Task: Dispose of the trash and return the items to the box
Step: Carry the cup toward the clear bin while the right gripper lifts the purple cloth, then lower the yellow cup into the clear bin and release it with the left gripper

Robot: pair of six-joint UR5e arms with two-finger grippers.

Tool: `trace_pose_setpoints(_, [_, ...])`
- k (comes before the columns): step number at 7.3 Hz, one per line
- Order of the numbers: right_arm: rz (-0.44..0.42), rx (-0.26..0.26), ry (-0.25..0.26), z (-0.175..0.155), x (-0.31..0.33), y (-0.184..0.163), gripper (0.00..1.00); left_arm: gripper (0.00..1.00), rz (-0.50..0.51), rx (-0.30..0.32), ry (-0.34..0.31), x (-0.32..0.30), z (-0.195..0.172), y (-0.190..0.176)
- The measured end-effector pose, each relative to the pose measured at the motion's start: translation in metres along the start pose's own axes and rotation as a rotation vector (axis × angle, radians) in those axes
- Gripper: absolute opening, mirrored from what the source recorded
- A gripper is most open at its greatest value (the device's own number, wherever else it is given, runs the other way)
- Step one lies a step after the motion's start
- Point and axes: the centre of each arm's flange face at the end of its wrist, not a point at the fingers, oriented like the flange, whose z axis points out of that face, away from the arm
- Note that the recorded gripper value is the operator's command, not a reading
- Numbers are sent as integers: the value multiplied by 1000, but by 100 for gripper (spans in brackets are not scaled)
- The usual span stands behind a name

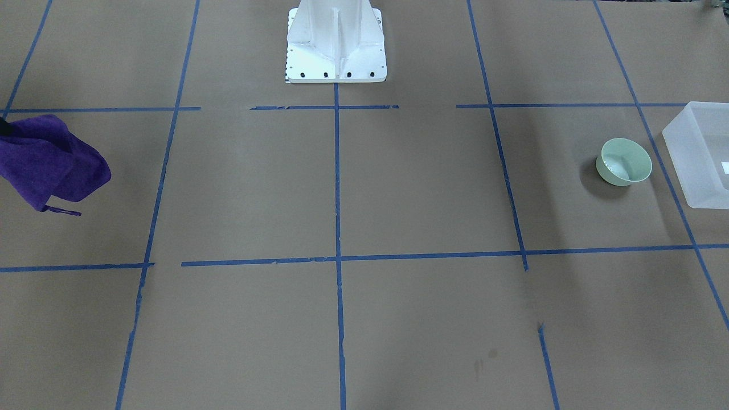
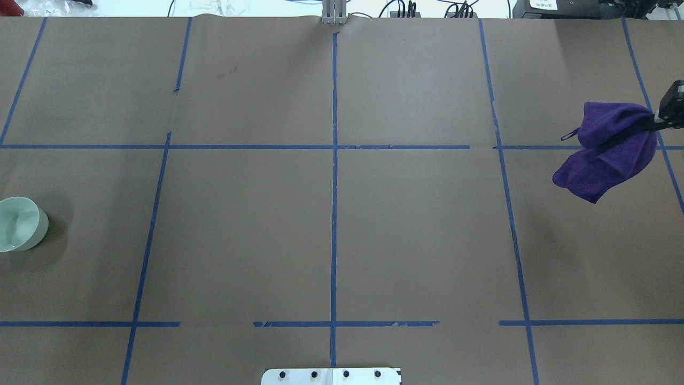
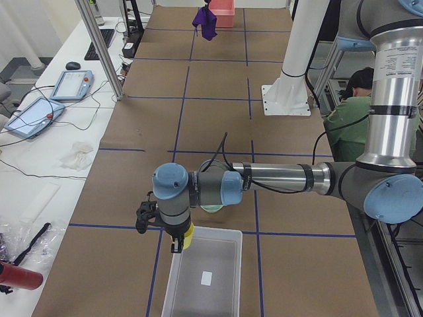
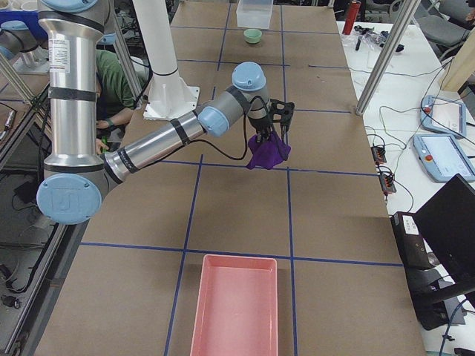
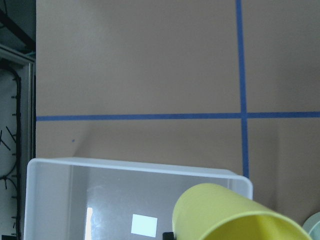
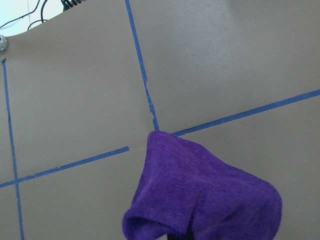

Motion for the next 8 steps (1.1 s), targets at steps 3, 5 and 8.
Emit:
trace_pose_setpoints(3, [-49, -3, 45, -33, 7, 0, 0, 0, -123, 77, 36, -27, 48, 49])
trace_pose_setpoints(5, [-168, -24, 124, -48, 37, -13, 0, 0, -133, 69, 89, -20, 66, 65])
trace_pose_setpoints(8, [-282, -52, 190, -71, 94, -39, 0, 0, -79, -9, 150, 13, 98, 67])
